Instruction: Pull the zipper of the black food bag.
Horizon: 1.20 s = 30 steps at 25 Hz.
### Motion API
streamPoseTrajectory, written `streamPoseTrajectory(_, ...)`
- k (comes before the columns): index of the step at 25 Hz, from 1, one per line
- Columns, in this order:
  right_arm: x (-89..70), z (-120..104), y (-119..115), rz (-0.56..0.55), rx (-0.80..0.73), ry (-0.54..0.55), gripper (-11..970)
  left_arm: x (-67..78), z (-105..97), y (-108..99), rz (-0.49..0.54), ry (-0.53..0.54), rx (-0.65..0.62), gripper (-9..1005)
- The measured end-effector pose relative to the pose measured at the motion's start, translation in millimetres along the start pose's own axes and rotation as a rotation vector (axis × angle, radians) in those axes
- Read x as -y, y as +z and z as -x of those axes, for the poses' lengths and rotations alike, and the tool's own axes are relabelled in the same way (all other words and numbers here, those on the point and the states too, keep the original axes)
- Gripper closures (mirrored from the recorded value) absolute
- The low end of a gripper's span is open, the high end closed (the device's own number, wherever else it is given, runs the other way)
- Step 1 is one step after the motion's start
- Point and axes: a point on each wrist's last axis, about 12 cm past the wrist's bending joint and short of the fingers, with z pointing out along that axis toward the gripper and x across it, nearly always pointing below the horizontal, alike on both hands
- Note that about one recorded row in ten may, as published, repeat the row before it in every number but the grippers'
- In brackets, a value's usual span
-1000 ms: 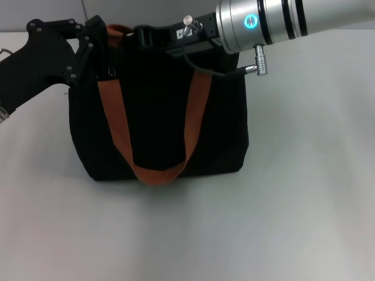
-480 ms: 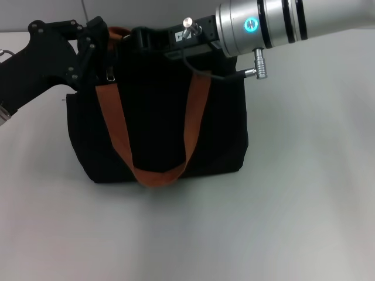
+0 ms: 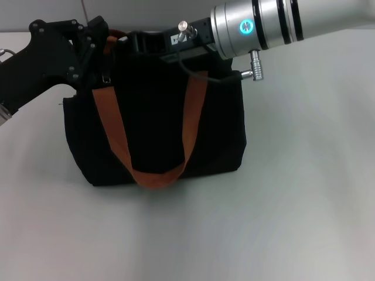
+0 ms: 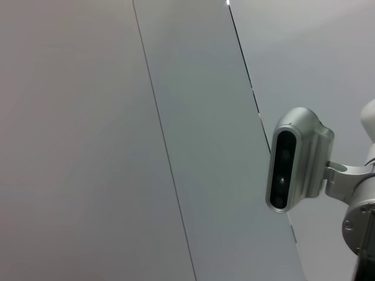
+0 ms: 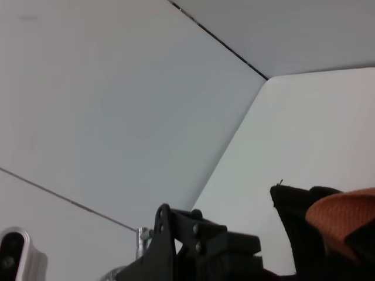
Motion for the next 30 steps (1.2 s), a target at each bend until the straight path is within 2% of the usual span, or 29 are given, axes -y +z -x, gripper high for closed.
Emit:
streamPoseTrajectory(2, 0.4, 0, 0, -0.002, 0.000, -0.001, 804, -0.1, 0, 0, 0.001, 0.000, 0.000, 910)
streamPoseTrajectory(7, 1.2, -1, -1, -0.003, 0.002, -0.019, 917, -0.3, 0, -2, 0.010, -0.001, 0.000, 909)
streamPoseTrajectory(15, 0.7, 1, -2, -0.009, 0.005, -0.075, 960, 0.1, -1, -4, 0.016, -0.004, -0.002, 907)
streamPoseTrajectory(30, -3.3, 9, -4, -0.074, -0.035, -0.149, 960, -0.6, -2, -12, 0.048, -0.007, -0.001, 903)
